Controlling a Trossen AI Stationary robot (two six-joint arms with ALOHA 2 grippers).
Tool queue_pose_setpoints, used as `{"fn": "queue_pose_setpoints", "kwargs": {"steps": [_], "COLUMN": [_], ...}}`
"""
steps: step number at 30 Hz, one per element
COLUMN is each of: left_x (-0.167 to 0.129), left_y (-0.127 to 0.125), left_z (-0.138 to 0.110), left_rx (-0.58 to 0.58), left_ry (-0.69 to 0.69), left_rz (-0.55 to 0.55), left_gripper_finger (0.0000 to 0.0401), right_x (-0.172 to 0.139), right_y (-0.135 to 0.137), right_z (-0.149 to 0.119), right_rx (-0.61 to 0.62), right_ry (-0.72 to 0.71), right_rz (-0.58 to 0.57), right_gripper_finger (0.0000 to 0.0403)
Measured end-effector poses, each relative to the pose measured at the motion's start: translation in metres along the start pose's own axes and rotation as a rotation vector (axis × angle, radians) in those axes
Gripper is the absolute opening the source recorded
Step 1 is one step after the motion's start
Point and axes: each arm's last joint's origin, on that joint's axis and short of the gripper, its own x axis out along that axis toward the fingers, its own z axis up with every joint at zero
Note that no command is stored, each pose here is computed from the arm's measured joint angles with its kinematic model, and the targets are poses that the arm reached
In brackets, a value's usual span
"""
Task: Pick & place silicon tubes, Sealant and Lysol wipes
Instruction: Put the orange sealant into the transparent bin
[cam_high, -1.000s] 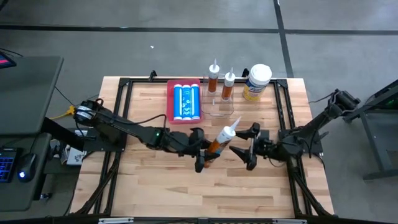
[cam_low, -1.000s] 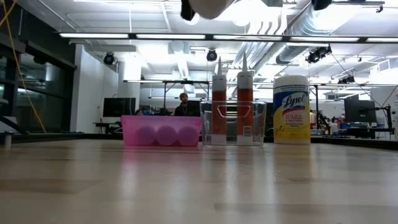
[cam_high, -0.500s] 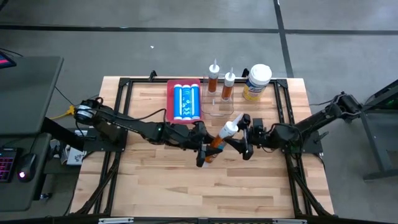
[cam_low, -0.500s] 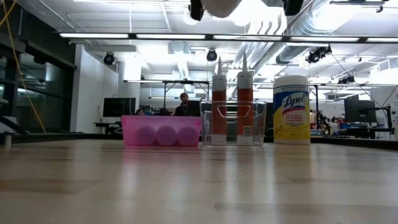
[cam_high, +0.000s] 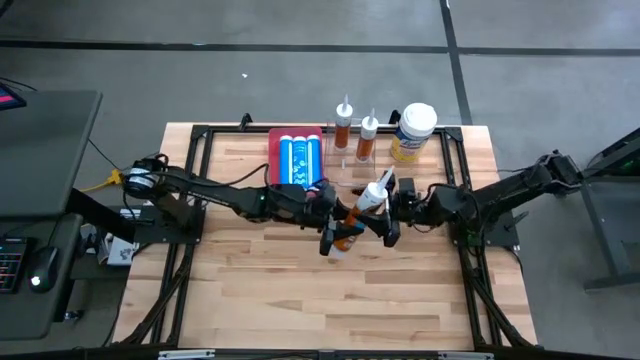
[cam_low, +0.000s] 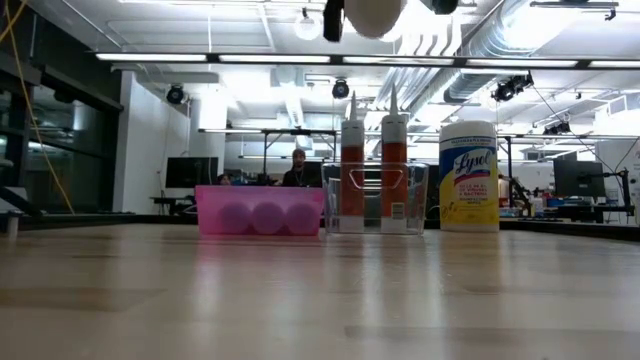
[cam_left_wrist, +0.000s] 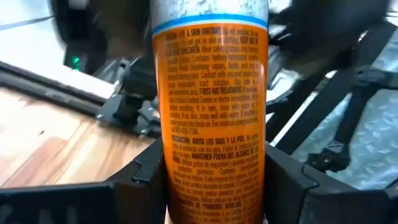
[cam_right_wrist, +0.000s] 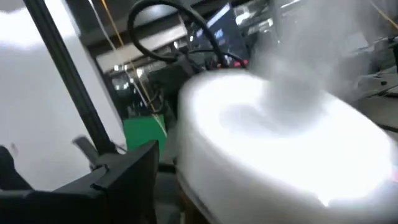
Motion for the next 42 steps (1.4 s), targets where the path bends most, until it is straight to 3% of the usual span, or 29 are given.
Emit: {"fn": "queue_pose_setpoints", "kwargs": {"steps": [7,13,18,24,33,42], "left_x": [0.001,0.001,0.001,0.001,0.001,0.0], "left_y": [0.005,0.007,0.006,0.006,0.008,0.019], "left_z": [0.005,0.007,0.007,0.008,0.006,-0.009], "left_rx": [-0.009,0.008,0.008,0.037,0.022,-0.076], "left_ry": [-0.042,-0.048,-0.052,-0.057,-0.048,0.06], "left_rz": [-0.009,-0.014,-0.017,-0.019,0.017,0.217], "left_gripper_finger": [0.0168,0.0168,0.0168,0.0163,0.0157,0.0332], "right_x": [0.012,0.014,0.015,0.016,0.017,0.011], "right_y": [-0.003,-0.004,-0.007,-0.012,-0.017,-0.021], "right_z": [0.008,0.009,0.012,0.014,0.011,-0.001], "right_rx": [-0.041,-0.042,-0.046,-0.006,-0.022,-0.159], "right_ry": [0.092,0.076,0.056,0.049,0.097,0.217], "right_rz": [0.003,-0.003,-0.008,-0.014,-0.017,-0.128], "right_gripper_finger": [0.032,0.031,0.0267,0.0175,0.017,0.017]}}
